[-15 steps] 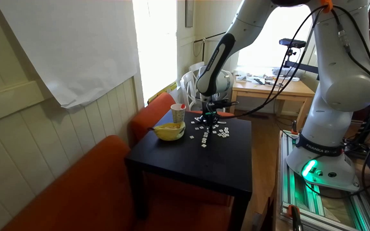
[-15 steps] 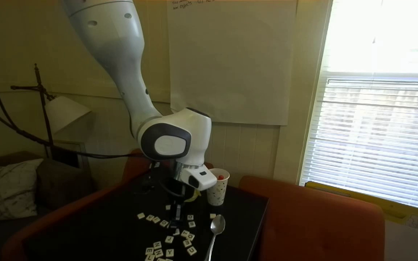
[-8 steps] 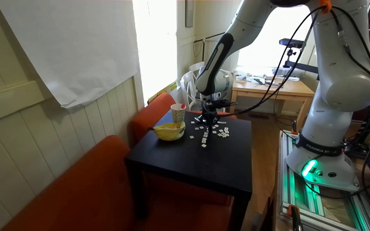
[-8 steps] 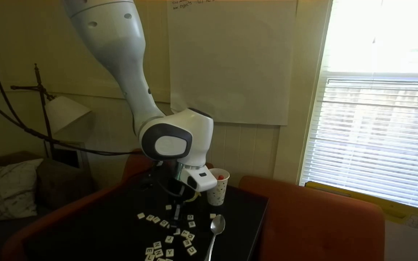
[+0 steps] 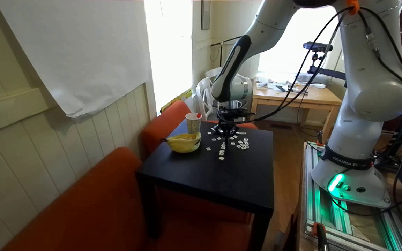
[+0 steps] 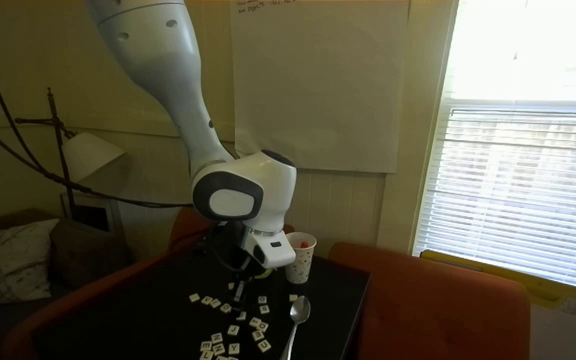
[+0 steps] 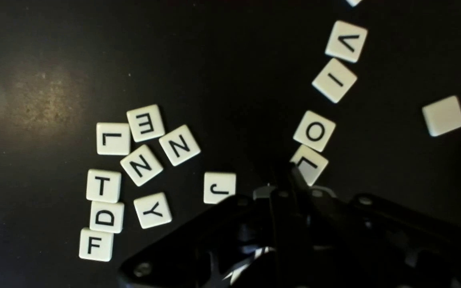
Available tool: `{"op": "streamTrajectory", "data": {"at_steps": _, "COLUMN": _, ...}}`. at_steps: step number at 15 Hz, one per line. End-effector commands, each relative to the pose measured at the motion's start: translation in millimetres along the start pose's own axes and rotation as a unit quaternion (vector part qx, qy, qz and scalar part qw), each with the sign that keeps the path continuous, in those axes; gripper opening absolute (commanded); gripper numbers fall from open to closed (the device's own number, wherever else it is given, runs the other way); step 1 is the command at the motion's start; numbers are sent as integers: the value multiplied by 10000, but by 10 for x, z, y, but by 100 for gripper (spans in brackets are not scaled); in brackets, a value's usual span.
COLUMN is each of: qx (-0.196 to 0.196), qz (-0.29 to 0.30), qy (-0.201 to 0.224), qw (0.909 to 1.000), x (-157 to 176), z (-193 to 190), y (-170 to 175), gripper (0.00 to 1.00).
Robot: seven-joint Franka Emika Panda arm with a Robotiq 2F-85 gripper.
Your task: Move the letter E and T forward to spell the word VIOLET
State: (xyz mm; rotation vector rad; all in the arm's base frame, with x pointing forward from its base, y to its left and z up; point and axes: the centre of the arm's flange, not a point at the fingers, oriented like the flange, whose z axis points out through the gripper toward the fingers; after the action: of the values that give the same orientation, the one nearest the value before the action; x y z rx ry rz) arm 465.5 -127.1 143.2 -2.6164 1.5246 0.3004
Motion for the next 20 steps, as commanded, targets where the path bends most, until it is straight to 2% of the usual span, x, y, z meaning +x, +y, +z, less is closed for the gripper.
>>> {"op": "streamTrajectory", "data": {"at_steps": 1, "qx": 101, "qz": 316, "qy": -43, "qw": 9994, "x": 78, "z": 43, "y": -31, "gripper": 2}}
{"op": "streamTrajectory", "data": {"at_steps": 10, "qx": 350, "qz": 919, "qy": -115, "qw": 9951, "x": 143, "z": 30, "y": -21, "gripper": 2}}
{"op": "streamTrajectory", "data": {"at_steps": 20, "qx": 532, "qz": 1578, "qy": -422, "qw": 9851, "x": 159, "z": 45, "y": 145, "gripper": 3}}
